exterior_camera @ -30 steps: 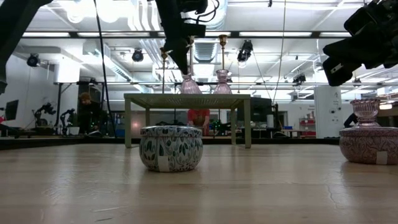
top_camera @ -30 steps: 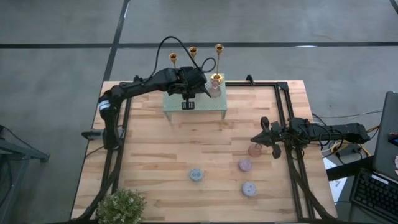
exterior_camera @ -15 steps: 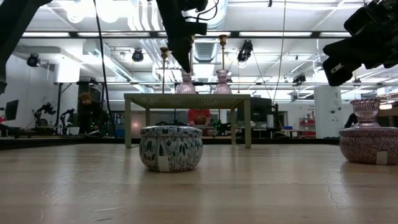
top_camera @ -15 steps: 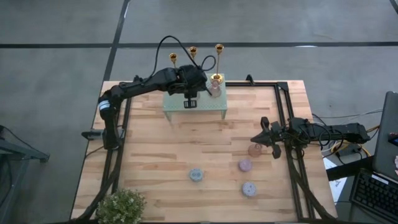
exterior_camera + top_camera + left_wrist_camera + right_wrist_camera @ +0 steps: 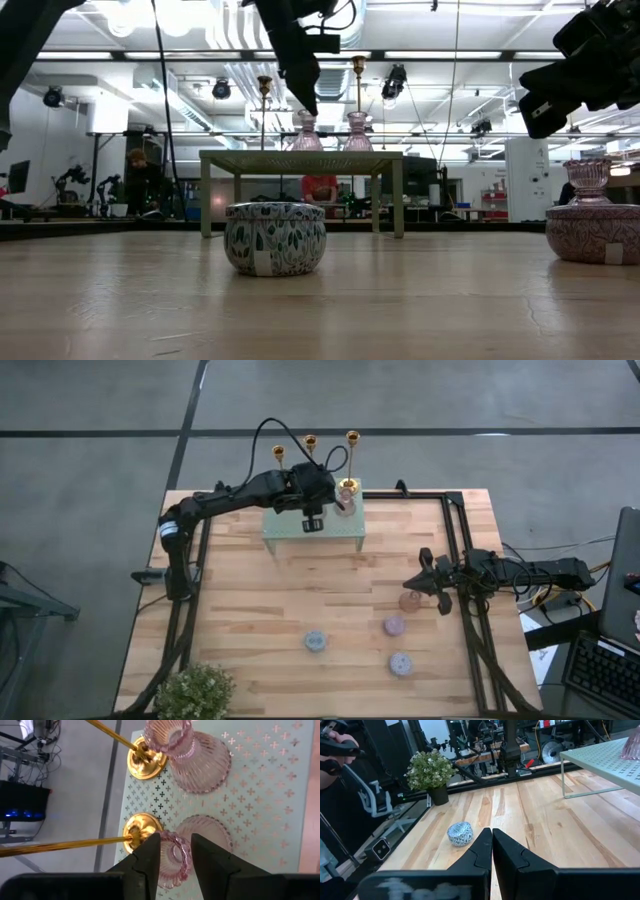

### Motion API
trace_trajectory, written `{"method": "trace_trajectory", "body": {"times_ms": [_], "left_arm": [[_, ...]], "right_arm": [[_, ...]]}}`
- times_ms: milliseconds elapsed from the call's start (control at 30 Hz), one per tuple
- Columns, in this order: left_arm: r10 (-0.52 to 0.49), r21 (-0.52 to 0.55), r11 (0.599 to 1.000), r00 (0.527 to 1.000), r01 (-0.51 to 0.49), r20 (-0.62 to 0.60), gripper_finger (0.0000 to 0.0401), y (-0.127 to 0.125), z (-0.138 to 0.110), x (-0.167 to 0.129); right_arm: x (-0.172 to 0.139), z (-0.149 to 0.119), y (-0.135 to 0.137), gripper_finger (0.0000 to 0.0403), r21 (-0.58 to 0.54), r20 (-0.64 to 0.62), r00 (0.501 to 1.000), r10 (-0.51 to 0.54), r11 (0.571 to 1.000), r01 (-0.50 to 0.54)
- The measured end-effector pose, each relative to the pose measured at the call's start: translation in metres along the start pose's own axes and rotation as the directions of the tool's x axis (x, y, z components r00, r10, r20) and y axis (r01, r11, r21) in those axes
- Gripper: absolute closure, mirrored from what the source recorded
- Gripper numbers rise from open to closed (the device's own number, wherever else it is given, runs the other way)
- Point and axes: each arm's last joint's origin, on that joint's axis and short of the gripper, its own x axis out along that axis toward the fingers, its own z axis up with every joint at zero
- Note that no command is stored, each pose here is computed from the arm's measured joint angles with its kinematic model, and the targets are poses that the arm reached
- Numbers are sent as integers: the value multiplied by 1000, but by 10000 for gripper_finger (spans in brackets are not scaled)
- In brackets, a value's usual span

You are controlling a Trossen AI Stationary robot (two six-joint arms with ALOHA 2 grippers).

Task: Pick & Place candle stick holders
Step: Put the left pink candle holder on the shelf aligned with the other pink candle holder, then put the pink candle holder on the shelf aligned with the other pink candle holders

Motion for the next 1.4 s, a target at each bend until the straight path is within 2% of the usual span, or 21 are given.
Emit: {"method": "trace_trajectory", "body": {"times_ms": [333,533,600,700,800,867,1133,1267,1400], "left_arm": [[56,-9,998,998,-55,5,288,5,0,-11],[47,-52,998,999,-46,12,288,6,3,-21],[9,-62,998,1000,-7,25,289,3,3,-25],[-115,-74,990,990,122,82,289,-4,5,-33],[-250,-62,963,957,262,148,290,-14,7,-45],[-301,-45,948,937,314,179,291,-20,8,-53],[-355,-1,930,898,368,260,291,-41,0,-80],[-403,16,909,866,417,295,297,-53,-15,-83],[-399,13,907,847,422,353,320,-64,-35,-85]], "right_arm": [[0,0,0,394,0,0,1000,0,1000,0],[0,0,0,394,0,0,1000,0,1000,0],[0,0,0,394,0,1,1000,-1,1000,1],[0,0,0,394,0,1,1000,-1,1000,1],[0,0,0,394,0,0,1000,0,1000,0],[0,0,0,394,0,1,1000,-1,1000,1],[0,0,0,394,0,0,1000,0,1000,0],[0,0,0,394,0,1,1000,0,1000,0],[0,0,0,394,0,0,1000,-1,1000,1]]}}
